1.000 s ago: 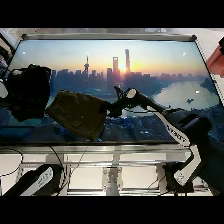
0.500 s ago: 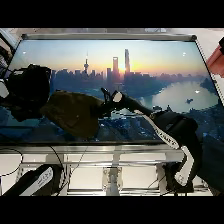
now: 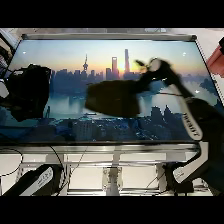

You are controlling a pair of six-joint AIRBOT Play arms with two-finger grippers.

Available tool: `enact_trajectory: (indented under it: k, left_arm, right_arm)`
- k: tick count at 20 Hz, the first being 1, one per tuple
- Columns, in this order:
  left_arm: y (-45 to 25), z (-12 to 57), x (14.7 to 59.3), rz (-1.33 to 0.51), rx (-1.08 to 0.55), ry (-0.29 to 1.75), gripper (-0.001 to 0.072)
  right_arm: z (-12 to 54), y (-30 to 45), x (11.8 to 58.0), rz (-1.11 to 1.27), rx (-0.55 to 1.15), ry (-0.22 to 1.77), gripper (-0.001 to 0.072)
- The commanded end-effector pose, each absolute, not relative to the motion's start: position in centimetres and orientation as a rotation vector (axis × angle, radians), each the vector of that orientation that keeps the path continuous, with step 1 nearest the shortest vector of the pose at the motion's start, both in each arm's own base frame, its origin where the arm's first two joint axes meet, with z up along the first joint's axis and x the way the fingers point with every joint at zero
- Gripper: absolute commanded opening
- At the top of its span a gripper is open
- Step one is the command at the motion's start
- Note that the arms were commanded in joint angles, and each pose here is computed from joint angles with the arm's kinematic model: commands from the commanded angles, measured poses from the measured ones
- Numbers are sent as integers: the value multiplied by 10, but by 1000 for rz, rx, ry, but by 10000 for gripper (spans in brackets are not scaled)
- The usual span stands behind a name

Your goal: Fold the clothes and pants, and hang the long-sleeved shirts on hangers.

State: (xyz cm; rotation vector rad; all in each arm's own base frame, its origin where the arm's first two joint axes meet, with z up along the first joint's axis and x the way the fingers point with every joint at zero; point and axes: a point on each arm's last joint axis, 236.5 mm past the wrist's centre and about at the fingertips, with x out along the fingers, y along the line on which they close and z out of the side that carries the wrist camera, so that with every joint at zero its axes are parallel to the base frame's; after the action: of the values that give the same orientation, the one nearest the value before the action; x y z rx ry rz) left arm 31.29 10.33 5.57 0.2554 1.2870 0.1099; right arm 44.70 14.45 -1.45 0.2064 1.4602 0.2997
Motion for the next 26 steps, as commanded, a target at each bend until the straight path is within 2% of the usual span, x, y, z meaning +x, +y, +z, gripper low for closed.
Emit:
enact_trajectory:
  k: [1,4,7,8,10,11,16,18,21,22,23,24,26]
  left_arm:
    - [104,55,313,111,254,1288,569]
    - [104,55,313,111,254,1288,570]
    - [97,54,314,92,230,1282,570]
    - [93,54,315,80,214,1278,569]
    - [86,53,317,60,190,1272,569]
    - [86,53,317,61,190,1273,570]
    - [86,53,316,61,190,1274,569]
    - [86,53,316,61,190,1274,569]
    - [86,53,316,61,191,1273,570]
    - [86,53,316,61,191,1273,570]
    - [86,53,316,61,191,1273,570]
    - [86,53,316,61,191,1273,569]
    - [86,53,316,61,191,1273,570]
  right_arm:
    - [13,-45,419,-135,145,1529,12]
    - [32,-147,392,-352,285,1479,12]
    - [31,-209,347,-493,435,1509,13]
    - [31,-225,335,-532,475,1509,55]
    - [31,-248,311,-592,544,1518,273]
    - [31,-255,299,-616,575,1530,340]
    - [44,-262,258,-644,650,1590,347]
    - [63,-254,273,-607,632,1487,346]
    - [99,-201,307,-420,567,1337,333]
    - [107,-179,314,-355,536,1310,292]
    - [114,-156,318,-303,501,1295,193]
    - [117,-130,319,-246,452,1290,29]
    - [112,-79,315,-129,361,1311,12]
